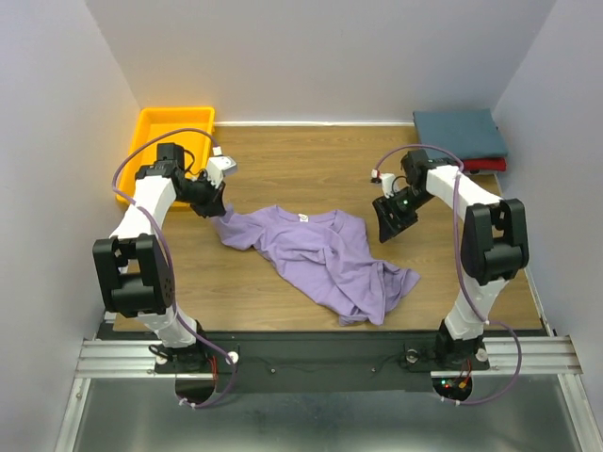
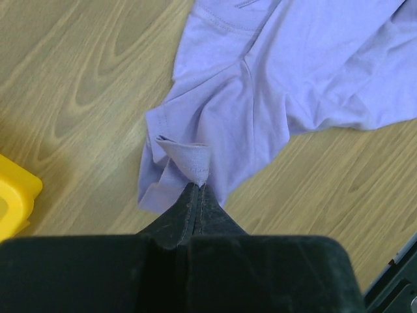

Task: Fold and stack the t-shirts
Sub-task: Flatten the tshirt out

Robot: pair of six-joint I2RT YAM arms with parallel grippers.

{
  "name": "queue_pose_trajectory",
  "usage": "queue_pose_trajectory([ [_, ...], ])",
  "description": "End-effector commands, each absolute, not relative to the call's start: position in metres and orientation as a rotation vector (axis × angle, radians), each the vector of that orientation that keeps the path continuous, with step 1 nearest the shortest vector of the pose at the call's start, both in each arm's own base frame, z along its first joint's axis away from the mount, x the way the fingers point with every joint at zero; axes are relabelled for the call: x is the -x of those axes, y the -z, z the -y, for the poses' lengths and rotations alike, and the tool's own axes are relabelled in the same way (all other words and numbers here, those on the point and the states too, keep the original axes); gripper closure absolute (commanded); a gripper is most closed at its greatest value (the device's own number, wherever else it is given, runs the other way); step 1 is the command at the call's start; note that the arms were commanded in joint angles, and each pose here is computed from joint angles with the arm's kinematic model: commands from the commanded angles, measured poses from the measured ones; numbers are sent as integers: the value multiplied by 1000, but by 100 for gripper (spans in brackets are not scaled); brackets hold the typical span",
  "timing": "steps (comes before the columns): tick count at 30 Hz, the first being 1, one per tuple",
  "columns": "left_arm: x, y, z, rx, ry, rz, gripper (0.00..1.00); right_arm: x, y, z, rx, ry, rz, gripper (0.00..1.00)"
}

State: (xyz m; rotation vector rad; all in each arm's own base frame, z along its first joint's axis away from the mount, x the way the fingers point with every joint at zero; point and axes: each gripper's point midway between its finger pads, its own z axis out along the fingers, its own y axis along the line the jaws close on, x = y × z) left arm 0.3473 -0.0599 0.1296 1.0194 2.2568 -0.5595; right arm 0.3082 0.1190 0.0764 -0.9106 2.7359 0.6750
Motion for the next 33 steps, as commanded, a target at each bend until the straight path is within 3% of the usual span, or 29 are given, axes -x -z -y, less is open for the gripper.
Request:
queue_pose_trajectory([
  [1,-355,-151,64,-1029,541,-2186,100,-323,-96,-140,730,-826,-2713,39],
  [7,-355,-147,64,-1025,547,-2191,100,-305,-93,-153,719,-991,-2724,37],
  [13,-358,-145,67,-1012,569,-2186,100,-349,-70,-160,527,-947,-2741,36],
  [21,-368,-153,69,-1011,561,-2163,100,-369,-43,-173,479,-907,-2764,37],
  [23,-372,-155,71,-1000,567,-2162,100,-368,-40,-180,500,-933,-2767,44],
  [24,-373,-157,73,-995,578,-2156,100,-368,-34,-181,502,-940,-2777,58],
  [25,-378,-162,73,-989,572,-2143,100,-370,-34,-181,509,-936,-2772,65],
  [26,-379,-164,74,-974,585,-2144,100,-375,-36,-181,520,-917,-2761,84],
  [28,-382,-174,75,-969,580,-2124,100,-384,-44,-178,550,-872,-2726,99],
  [33,-390,-201,71,-914,555,-2076,100,-431,-106,-145,553,-631,-2547,99],
])
